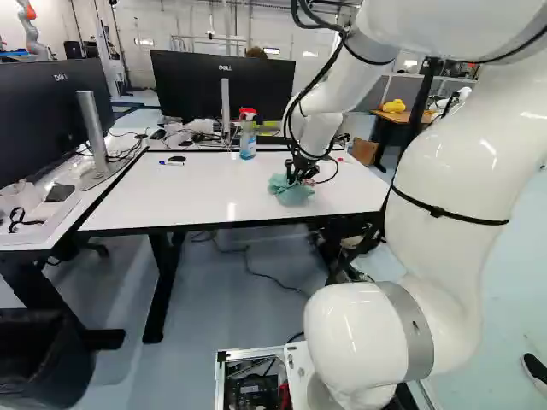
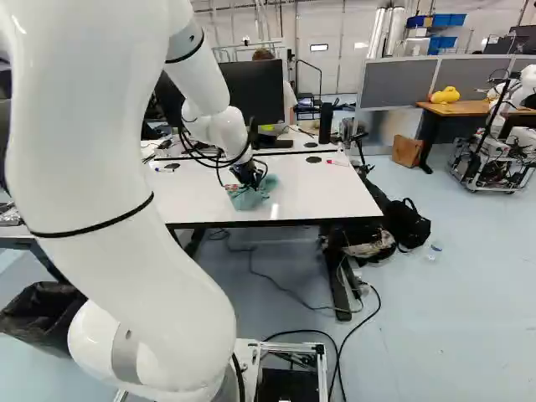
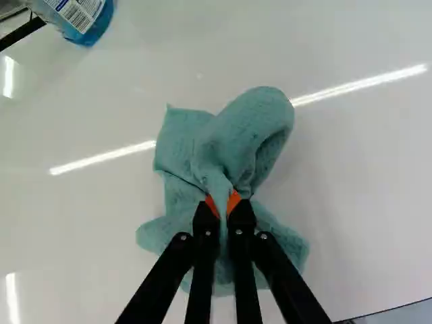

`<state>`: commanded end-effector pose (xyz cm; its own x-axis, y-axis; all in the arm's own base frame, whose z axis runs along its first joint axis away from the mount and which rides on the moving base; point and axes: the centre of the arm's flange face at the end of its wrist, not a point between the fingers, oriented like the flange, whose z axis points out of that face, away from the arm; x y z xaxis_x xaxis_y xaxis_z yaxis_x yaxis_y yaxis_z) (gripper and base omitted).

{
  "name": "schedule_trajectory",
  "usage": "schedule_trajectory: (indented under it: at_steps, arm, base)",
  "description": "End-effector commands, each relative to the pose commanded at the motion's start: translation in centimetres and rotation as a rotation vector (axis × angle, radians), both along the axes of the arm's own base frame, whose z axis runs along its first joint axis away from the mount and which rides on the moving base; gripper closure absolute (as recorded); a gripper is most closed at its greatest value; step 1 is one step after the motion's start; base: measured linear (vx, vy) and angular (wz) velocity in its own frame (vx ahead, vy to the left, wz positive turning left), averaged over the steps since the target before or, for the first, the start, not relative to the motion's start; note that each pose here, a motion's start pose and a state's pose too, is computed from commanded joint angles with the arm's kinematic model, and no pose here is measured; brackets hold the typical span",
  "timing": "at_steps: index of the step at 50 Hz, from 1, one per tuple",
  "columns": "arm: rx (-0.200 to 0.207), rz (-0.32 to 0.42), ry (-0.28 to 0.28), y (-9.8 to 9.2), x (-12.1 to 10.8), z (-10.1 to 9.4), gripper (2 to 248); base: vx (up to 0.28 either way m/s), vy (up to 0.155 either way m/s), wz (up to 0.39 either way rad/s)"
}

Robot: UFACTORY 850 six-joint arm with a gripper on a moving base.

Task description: Clean the table with the green towel

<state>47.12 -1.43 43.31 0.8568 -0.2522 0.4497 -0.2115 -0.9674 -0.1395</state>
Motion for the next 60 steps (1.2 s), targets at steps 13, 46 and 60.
schedule_trajectory:
  at_steps: [13, 46, 60]
  arm:
    - [0.000, -0.006, 0.006, -0.2, -2.6, 0.0, 220]
    - [0.001, -0.122, 0.009, -4.8, -6.0, -0.1, 220]
    - [0.001, -0.154, 0.008, -6.3, -5.2, -0.1, 220]
  base:
    - [0.000, 0.000, 0.000]
    - [0.000, 0.000, 0.000]
    - [0.000, 0.000, 0.000]
